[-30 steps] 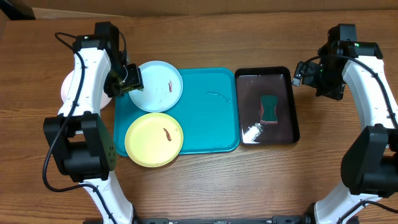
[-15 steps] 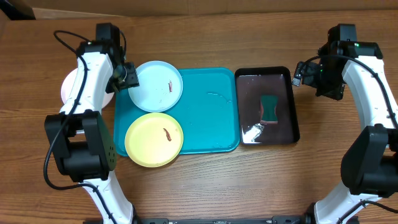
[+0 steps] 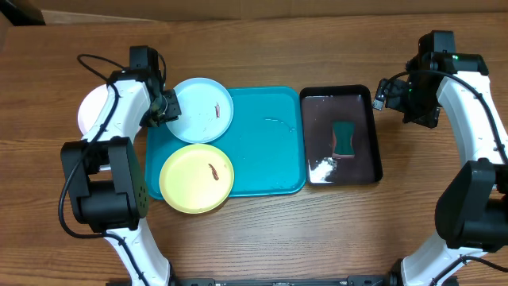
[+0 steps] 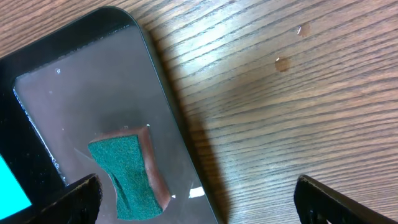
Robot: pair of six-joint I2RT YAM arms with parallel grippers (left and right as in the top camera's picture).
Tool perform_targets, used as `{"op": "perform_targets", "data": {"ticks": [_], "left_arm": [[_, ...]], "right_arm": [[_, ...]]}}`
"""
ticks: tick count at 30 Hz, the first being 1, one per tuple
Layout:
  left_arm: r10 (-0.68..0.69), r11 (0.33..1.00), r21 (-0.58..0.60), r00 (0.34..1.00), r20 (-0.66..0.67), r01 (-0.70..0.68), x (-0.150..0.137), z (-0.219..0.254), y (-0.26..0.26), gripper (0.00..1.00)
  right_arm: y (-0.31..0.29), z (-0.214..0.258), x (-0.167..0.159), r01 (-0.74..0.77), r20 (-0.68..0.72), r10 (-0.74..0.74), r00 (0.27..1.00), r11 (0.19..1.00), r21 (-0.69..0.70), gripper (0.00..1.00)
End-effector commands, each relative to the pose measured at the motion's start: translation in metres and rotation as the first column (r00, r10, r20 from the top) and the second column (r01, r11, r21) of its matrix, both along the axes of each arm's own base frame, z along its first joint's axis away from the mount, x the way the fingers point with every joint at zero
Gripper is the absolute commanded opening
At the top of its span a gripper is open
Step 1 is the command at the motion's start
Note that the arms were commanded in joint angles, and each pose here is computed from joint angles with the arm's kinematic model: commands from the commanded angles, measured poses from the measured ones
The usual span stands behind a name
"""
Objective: Clean dirty plates on tray and stack at the side
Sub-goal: 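Move the left gripper to the light-blue plate and grasp its rim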
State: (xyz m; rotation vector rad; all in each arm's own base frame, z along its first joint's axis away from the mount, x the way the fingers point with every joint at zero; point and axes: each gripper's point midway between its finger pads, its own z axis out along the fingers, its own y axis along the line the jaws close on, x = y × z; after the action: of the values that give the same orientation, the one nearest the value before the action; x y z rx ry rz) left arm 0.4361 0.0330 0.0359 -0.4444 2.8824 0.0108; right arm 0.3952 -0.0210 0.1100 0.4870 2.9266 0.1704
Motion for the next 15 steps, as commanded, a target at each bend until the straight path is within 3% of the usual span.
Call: {"op": "perform_targets", "data": {"ticks": [1, 3, 6, 10, 15], "left_arm": [[0.012, 1.000, -0.027, 1.000, -0.005, -0.012, -0.007, -0.008, -0.004, 0.33], [0.012, 1.000, -0.028, 1.000, 0.000, -0.012, -0.008, -0.012, -0.005, 0.30], [0.010, 0.999, -0.035, 1.000, -0.002, -0.010, -0.009, -0.014, -0.006, 0.04], [-0.020, 0.986, -0.166, 1.000, 0.014, 0.022, -0.006, -0.011, -0.029, 0.04], [-0.073, 0.917, -0.392, 0.997, 0.028, 0.078, -0.008, 0.000, -0.072, 0.04]], "right_arm": [[0.002, 0.010, 0.006, 0.000, 0.034, 0.000, 0.999, 1.000, 0.006, 1.00], [0.002, 0.010, 0.006, 0.000, 0.034, 0.000, 0.999, 1.000, 0.006, 1.00], [0.002, 0.010, 0.006, 0.000, 0.034, 0.000, 0.999, 1.000, 0.006, 1.00], [0.002, 0.010, 0.006, 0.000, 0.034, 0.000, 0.999, 1.000, 0.006, 1.00], [0.002, 0.010, 0.006, 0.000, 0.034, 0.000, 0.999, 1.000, 0.006, 1.00]]}}
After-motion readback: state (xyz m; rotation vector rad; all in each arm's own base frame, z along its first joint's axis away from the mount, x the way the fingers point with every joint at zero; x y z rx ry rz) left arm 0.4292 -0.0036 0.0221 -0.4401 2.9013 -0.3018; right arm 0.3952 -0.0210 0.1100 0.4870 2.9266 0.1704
